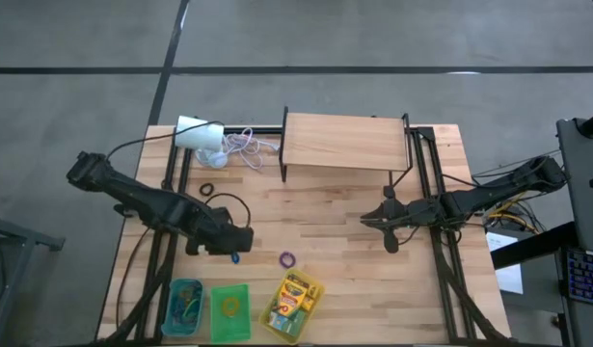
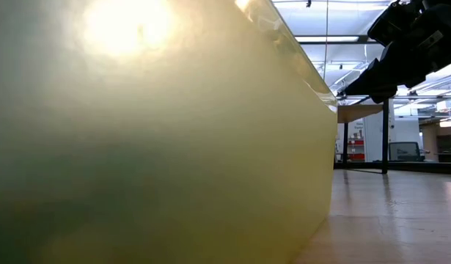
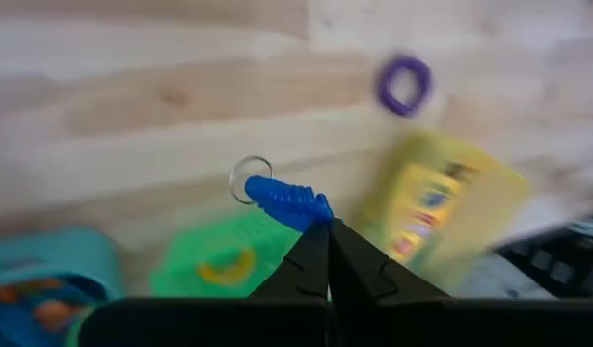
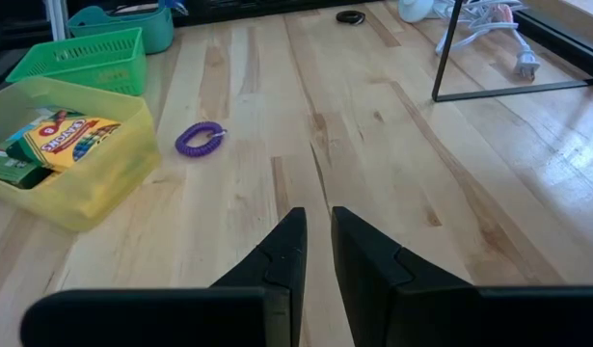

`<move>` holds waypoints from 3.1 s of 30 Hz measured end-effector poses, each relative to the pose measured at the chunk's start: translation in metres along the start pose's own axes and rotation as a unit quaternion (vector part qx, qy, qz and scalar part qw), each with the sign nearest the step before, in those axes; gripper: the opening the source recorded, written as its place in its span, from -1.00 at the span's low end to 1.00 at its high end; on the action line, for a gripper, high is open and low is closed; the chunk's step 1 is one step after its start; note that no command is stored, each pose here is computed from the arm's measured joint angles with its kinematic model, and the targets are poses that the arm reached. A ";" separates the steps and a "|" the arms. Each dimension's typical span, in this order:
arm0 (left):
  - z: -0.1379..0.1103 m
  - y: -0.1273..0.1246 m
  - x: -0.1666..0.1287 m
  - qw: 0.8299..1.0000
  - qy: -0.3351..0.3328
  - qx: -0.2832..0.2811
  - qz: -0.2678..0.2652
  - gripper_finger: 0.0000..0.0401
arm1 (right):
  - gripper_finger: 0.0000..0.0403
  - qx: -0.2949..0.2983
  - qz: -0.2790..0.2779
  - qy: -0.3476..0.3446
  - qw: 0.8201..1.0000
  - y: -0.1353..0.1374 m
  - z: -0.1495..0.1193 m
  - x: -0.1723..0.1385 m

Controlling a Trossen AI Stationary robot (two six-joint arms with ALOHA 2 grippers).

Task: Pick & Place Office Desk Supplies
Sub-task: Put the blue spring rubberband into the green bin, then put the black spring rubberband into the green bin

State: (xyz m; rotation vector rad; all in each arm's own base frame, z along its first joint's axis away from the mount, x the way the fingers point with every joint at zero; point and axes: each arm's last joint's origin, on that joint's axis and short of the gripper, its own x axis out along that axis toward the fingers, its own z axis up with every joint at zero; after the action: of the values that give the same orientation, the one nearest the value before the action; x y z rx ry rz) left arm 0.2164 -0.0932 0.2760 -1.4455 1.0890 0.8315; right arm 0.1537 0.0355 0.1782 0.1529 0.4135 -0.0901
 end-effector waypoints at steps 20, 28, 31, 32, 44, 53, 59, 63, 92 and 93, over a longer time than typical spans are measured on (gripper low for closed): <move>-0.079 -0.006 0.043 0.972 0.154 -0.173 0.035 -0.98 | -0.74 0.000 0.000 0.000 1.000 0.000 0.000 0.000; -0.085 -0.008 0.076 0.969 0.154 -0.173 0.090 -0.98 | -0.74 0.000 0.000 0.000 1.000 0.000 0.000 0.000; -0.085 -0.007 0.084 0.968 0.147 -0.175 0.100 -0.98 | -0.74 0.000 0.000 0.000 1.000 0.000 0.000 0.000; -0.085 -0.008 0.085 0.968 0.146 -0.176 0.101 -0.98 | -0.74 0.000 0.000 0.000 1.000 0.000 0.000 0.000; -0.084 -0.008 0.087 0.966 0.145 -0.186 0.104 -0.86 | -0.74 0.000 0.000 0.000 1.000 0.000 0.000 0.000; -0.084 -0.008 0.087 0.966 0.144 -0.188 0.104 -0.56 | -0.74 0.000 0.000 0.000 1.000 0.000 0.000 0.000; -0.084 -0.008 0.087 0.966 0.142 -0.188 0.104 -0.52 | -0.74 0.000 0.000 0.000 1.000 0.000 0.000 0.000; -0.083 -0.007 0.087 0.966 0.138 -0.189 0.108 -0.52 | -0.74 0.000 0.000 0.000 1.000 0.000 0.000 0.000; 0.111 0.027 -0.004 0.943 -0.244 -0.066 0.215 -0.51 | -0.74 0.000 0.000 0.000 1.000 0.000 0.000 0.000; 0.119 0.029 -0.003 0.943 -0.240 -0.060 0.221 -0.51 | -0.74 0.000 0.000 0.000 1.000 0.000 0.000 0.000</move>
State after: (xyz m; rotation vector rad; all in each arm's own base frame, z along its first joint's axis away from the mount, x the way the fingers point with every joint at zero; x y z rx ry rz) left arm 0.1969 0.0248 0.2491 -1.0160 1.0008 1.5039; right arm 0.1537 0.0354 0.1782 0.1526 0.4142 -0.0906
